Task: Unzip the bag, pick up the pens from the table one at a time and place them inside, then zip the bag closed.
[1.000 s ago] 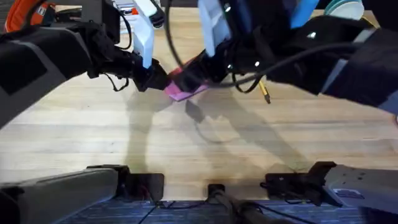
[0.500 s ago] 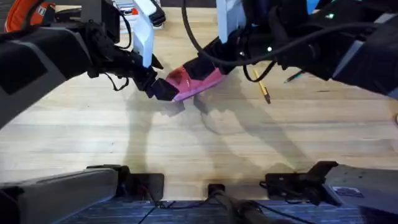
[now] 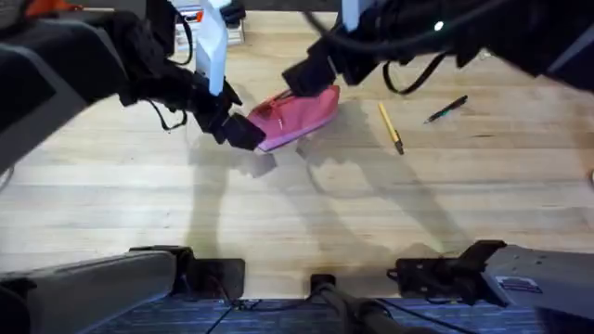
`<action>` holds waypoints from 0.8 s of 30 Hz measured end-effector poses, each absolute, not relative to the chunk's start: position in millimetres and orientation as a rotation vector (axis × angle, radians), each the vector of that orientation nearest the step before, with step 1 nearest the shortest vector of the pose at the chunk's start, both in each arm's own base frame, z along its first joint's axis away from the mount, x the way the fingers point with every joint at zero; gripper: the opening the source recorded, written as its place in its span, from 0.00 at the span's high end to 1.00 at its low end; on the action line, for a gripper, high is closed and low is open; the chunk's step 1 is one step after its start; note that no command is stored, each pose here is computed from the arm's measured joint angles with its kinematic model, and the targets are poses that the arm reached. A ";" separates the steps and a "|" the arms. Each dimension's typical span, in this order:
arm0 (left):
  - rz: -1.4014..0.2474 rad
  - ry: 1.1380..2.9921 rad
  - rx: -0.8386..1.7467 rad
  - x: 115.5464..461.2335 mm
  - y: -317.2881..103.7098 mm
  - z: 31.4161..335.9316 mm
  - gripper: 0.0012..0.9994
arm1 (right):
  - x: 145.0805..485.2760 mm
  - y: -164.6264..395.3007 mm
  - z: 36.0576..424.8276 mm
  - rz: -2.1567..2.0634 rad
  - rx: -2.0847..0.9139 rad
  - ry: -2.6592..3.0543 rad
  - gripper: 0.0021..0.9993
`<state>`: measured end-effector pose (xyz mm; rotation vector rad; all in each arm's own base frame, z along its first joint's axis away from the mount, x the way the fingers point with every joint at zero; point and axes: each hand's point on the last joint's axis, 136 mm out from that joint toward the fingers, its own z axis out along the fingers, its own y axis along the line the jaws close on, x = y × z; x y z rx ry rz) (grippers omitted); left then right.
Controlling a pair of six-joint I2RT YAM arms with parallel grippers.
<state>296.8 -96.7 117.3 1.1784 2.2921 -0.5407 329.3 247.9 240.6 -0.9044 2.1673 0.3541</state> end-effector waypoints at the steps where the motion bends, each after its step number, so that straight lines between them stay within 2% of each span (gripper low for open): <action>1: -0.540 2.291 1.179 297.8 -96.7 121.9 0.01 | 331.9 247.4 245.3 0.359 -0.899 2.157 0.00; 6: -0.536 2.286 1.178 302.3 -96.8 144.8 0.01 | 340.8 247.2 257.5 0.346 -0.939 2.103 0.00; 11: -0.546 2.297 1.179 300.5 -96.8 166.8 0.01 | 345.9 252.1 243.3 0.316 -1.030 2.094 0.01; 18: -0.567 2.322 1.160 291.9 -93.0 177.0 0.01 | 349.5 251.1 234.3 0.290 -1.079 2.092 0.01; 22: -0.542 2.243 1.153 287.1 -88.3 197.9 0.01 | 353.3 246.1 234.7 0.281 -1.071 2.092 0.01; 24: -0.522 2.182 1.163 282.4 -87.5 211.7 0.01 | 355.4 243.4 234.9 0.276 -1.066 2.092 0.06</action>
